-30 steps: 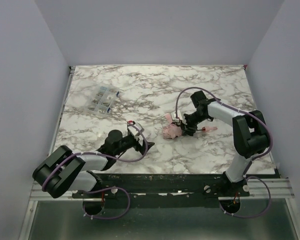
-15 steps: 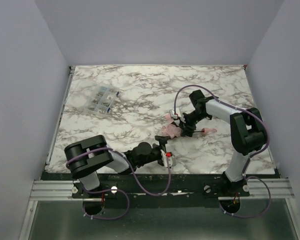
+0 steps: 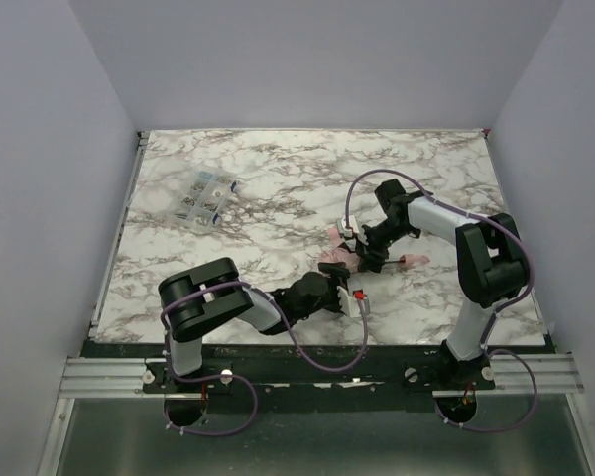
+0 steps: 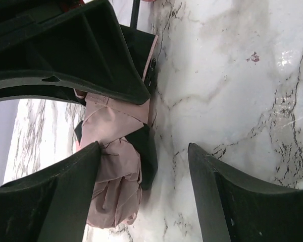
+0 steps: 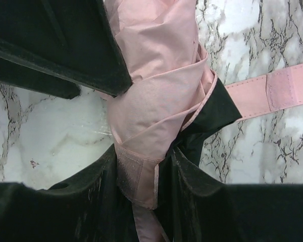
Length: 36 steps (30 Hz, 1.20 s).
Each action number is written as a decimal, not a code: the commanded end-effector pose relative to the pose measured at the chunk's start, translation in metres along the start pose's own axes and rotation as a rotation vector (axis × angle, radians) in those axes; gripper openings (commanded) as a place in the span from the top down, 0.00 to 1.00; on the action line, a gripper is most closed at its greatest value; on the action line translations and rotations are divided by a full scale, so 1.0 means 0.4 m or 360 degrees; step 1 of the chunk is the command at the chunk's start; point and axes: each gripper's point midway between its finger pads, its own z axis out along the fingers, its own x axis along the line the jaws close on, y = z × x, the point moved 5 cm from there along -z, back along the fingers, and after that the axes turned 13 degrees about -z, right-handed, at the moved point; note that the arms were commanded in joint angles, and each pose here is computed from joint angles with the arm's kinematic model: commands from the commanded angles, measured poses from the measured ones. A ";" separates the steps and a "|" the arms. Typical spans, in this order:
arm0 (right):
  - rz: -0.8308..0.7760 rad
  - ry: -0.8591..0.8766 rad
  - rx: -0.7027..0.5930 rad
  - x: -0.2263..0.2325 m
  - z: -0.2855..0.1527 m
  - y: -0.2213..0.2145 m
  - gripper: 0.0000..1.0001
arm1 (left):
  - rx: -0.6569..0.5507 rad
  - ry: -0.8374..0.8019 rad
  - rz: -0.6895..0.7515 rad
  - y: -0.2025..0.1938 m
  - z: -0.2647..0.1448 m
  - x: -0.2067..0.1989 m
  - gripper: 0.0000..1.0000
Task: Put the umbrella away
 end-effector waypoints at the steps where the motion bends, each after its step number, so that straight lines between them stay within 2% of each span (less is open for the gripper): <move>1: 0.0453 0.0712 0.0136 0.276 0.057 -0.058 0.87 | 0.0224 -0.0067 -0.0086 -0.109 -0.011 -0.047 0.32; 7: 0.0444 0.0825 0.0177 0.311 0.074 -0.052 0.87 | 0.0168 -0.0031 -0.0079 -0.097 -0.014 -0.035 0.30; 14: 0.0459 0.0803 0.0196 0.302 0.079 -0.056 0.87 | 0.0072 0.0031 -0.0011 -0.040 -0.037 0.008 0.29; 17: 0.0477 0.0811 0.0202 0.300 0.082 -0.058 0.87 | 0.0035 0.0087 -0.0008 -0.026 -0.054 0.025 0.26; 22: 0.0480 0.0795 0.0214 0.299 0.085 -0.061 0.87 | 0.0142 0.0107 -0.0021 -0.066 -0.032 0.023 0.20; 25: 0.0470 0.0786 0.0211 0.298 0.082 -0.059 0.86 | 0.0228 0.0068 -0.0088 -0.093 -0.017 0.012 0.20; 30: 0.0463 0.0789 0.0203 0.299 0.081 -0.057 0.86 | 0.0330 0.0003 -0.0242 -0.159 -0.015 -0.008 0.29; 33: 0.0463 0.0790 0.0205 0.302 0.080 -0.057 0.86 | 0.0390 -0.0057 -0.0304 -0.189 -0.017 -0.017 0.43; 36: 0.0459 0.0787 0.0195 0.299 0.080 -0.054 0.86 | 0.0395 -0.0119 -0.0361 -0.198 -0.019 -0.025 0.53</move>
